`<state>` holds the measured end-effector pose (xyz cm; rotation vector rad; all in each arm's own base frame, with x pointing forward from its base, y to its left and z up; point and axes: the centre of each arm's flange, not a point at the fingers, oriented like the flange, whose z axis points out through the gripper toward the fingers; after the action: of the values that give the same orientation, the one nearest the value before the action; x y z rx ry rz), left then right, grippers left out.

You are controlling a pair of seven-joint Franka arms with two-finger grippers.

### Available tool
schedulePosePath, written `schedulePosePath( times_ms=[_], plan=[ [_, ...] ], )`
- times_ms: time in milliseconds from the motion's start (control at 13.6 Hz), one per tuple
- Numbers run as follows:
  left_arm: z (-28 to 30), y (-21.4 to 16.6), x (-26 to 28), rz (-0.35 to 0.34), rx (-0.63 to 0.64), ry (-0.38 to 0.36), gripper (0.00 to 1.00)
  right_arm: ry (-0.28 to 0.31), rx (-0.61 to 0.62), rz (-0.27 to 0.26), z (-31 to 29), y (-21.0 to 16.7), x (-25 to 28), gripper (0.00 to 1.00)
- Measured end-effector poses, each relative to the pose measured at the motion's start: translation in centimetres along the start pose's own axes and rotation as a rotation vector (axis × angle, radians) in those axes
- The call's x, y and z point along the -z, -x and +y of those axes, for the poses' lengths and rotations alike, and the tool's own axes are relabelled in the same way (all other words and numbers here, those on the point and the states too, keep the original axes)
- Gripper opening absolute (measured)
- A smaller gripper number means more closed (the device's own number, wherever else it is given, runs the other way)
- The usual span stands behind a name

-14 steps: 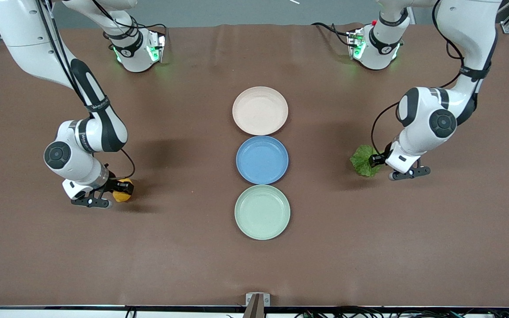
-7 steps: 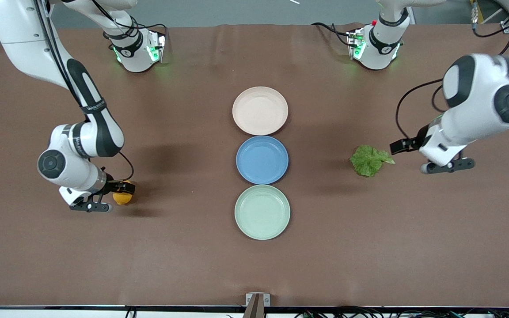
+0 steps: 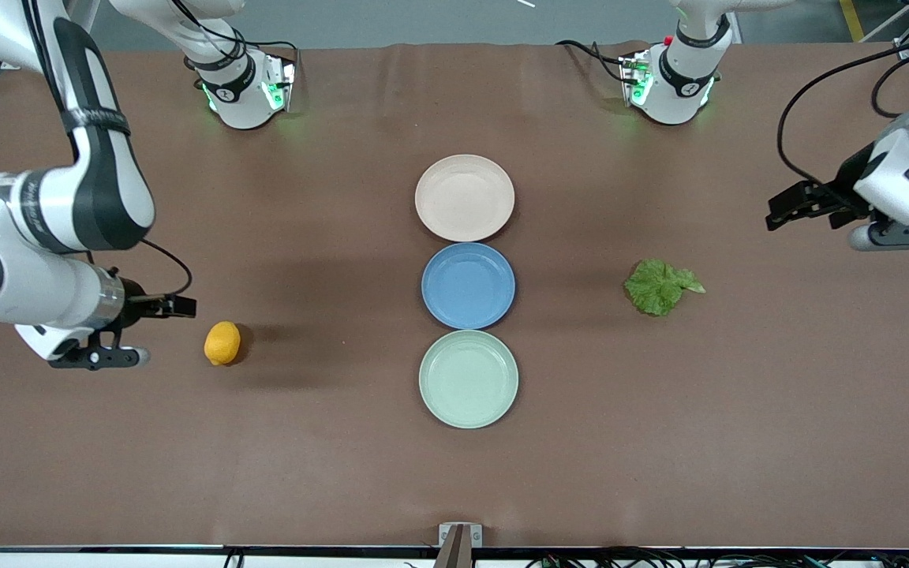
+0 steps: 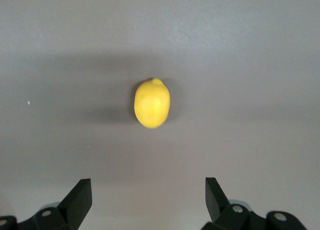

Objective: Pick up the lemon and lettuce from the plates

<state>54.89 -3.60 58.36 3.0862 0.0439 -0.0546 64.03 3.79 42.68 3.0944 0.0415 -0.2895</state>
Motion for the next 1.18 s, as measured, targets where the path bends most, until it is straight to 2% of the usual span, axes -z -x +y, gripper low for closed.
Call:
schedulePosePath(
  times_ms=[147,368,588,882,1176],
  plan=[
    [-0.4,0.2,1.6,0.013,-0.005,0.001,1.0,0.021,0.002,-0.003,0.5,0.8,3.0,1.0],
    [-0.4,0.9,3.0,0.016,-0.008,0.0,1.0,0.03,-0.002,0.032,0.8,1.2,7.0,1.0],
    [-0.4,1.3,3.6,0.023,-0.008,0.0,1.0,0.032,-0.013,0.037,1.5,2.1,10.6,1.0],
    [-0.7,1.7,4.2,0.028,-0.003,0.004,1.0,0.025,-0.011,0.041,1.3,2.2,11.2,1.0],
    [-1.0,1.7,5.3,0.051,0.001,0.006,1.0,-0.033,0.044,0.016,3.1,3.2,11.4,1.0]
  ],
)
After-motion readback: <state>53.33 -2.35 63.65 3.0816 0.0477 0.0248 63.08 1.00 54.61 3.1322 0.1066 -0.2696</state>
